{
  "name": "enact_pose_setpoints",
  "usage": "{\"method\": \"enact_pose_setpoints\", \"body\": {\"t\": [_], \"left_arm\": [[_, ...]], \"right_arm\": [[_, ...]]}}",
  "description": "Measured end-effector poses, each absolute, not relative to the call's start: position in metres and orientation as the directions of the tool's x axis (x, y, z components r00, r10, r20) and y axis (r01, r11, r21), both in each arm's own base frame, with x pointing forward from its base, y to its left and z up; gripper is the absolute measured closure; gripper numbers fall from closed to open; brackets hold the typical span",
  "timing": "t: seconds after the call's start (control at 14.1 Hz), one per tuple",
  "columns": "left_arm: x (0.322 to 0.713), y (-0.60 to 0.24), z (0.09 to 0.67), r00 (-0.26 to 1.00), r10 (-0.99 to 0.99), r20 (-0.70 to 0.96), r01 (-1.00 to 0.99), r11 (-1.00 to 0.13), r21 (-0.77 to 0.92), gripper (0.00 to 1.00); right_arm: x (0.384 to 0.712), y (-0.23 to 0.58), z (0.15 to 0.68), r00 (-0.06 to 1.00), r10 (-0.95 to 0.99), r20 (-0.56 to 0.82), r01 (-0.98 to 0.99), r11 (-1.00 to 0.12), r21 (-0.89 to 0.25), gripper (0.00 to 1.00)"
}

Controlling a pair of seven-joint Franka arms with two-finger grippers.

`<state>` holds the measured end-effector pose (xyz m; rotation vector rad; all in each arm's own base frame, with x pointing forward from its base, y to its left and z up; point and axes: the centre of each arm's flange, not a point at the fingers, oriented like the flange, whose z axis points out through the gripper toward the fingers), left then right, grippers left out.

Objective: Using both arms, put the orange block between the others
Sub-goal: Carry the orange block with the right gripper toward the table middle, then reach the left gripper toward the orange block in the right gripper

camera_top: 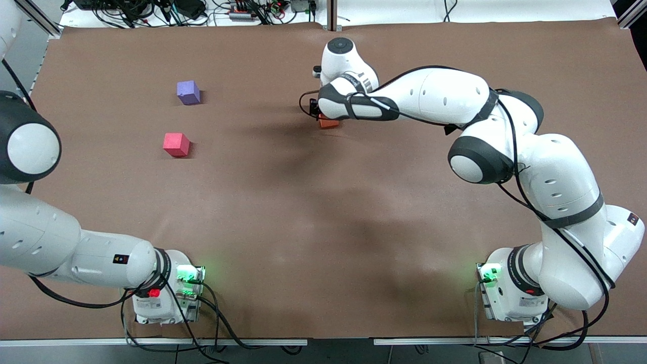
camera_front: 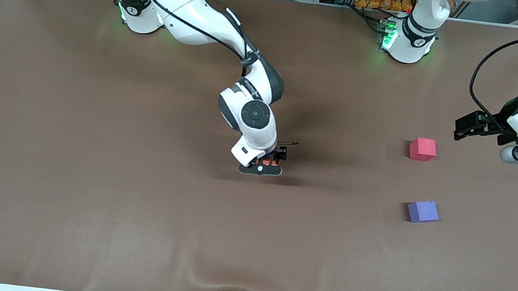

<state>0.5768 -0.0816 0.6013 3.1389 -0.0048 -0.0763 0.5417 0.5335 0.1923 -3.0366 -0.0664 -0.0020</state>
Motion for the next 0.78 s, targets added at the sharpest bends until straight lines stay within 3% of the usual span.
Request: {"method": "enact_pose_setpoints", "body": {"t": [0.07, 0.35, 0.78], "left_arm": [[0.577, -0.085, 0.601, 0.999, -0.009, -0.045, -0.008, -1.000, 0.003, 0.00], [0.583, -0.121, 0.587, 0.997, -0.063, -0.033, -0.062, -0.998, 0.009, 0.00], [0.593, -0.226, 0.512, 0.993, -0.089, -0.083, -0.089, -0.996, 0.002, 0.00]], "right_arm": [[0.540, 0.535, 0.190, 0.999, 0.046, 0.003, 0.046, -0.994, -0.103, 0.00], [0.544, 0.535, 0.195, 0.999, 0.043, 0.014, 0.044, -0.993, -0.109, 0.00], [0.562, 0.528, 0.230, 0.998, 0.036, 0.050, 0.042, -0.991, -0.126, 0.00]]}}
